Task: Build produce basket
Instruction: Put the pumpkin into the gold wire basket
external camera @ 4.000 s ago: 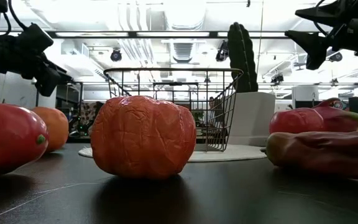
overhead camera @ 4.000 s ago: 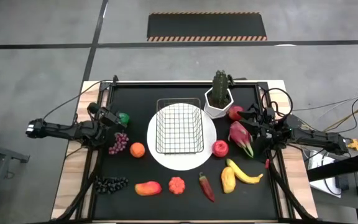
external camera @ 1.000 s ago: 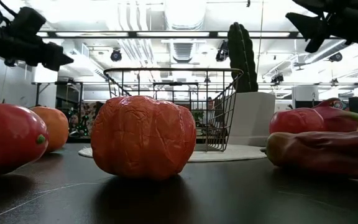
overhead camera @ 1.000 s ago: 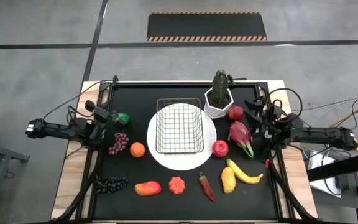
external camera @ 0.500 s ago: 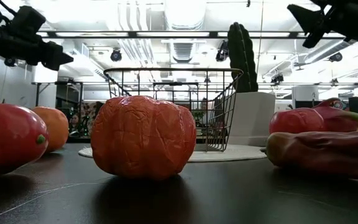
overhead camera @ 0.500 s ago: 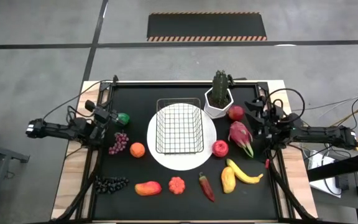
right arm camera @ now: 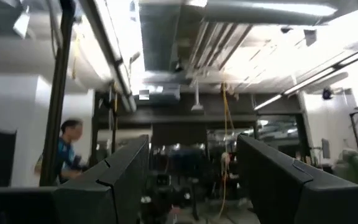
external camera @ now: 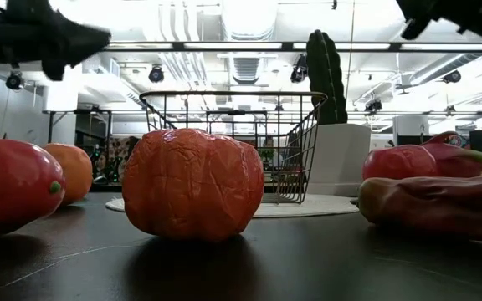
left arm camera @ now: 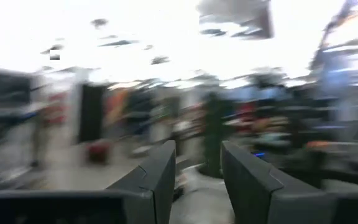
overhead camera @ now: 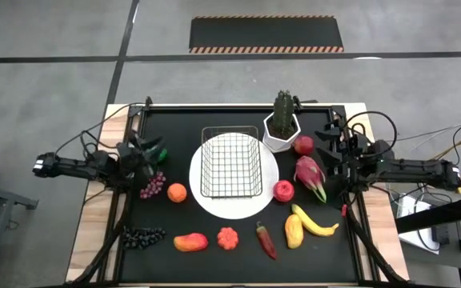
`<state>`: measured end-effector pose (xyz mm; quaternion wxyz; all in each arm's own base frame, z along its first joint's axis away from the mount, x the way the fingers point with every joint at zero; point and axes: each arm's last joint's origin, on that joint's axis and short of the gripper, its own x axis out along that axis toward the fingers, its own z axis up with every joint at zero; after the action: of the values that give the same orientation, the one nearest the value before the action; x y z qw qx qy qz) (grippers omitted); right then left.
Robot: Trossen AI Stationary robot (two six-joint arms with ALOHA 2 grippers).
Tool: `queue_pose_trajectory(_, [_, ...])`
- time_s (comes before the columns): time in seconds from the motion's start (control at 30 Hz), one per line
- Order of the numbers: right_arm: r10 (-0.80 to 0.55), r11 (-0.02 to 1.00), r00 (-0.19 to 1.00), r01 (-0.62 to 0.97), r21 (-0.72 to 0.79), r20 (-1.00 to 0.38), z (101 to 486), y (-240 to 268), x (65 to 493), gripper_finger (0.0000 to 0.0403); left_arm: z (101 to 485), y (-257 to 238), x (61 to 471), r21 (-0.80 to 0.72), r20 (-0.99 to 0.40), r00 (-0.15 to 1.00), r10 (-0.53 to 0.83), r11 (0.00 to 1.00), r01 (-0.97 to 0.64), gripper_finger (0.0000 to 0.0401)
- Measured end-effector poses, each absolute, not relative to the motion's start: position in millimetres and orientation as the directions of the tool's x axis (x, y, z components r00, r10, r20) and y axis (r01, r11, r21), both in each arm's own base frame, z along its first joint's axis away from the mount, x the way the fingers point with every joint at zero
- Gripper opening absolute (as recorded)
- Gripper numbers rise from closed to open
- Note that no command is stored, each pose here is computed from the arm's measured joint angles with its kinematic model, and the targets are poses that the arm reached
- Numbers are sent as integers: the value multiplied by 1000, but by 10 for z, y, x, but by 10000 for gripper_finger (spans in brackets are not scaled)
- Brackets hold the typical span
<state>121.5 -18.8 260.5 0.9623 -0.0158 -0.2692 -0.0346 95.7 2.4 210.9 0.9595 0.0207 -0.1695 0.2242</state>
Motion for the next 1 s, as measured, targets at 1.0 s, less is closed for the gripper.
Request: queue_pose_trajectory(1.0, [205, 979, 964, -203, -30, 171, 2965, 92, 1494, 226, 2388, -106, 1098, -194, 469, 883, 36, 979, 63, 112])
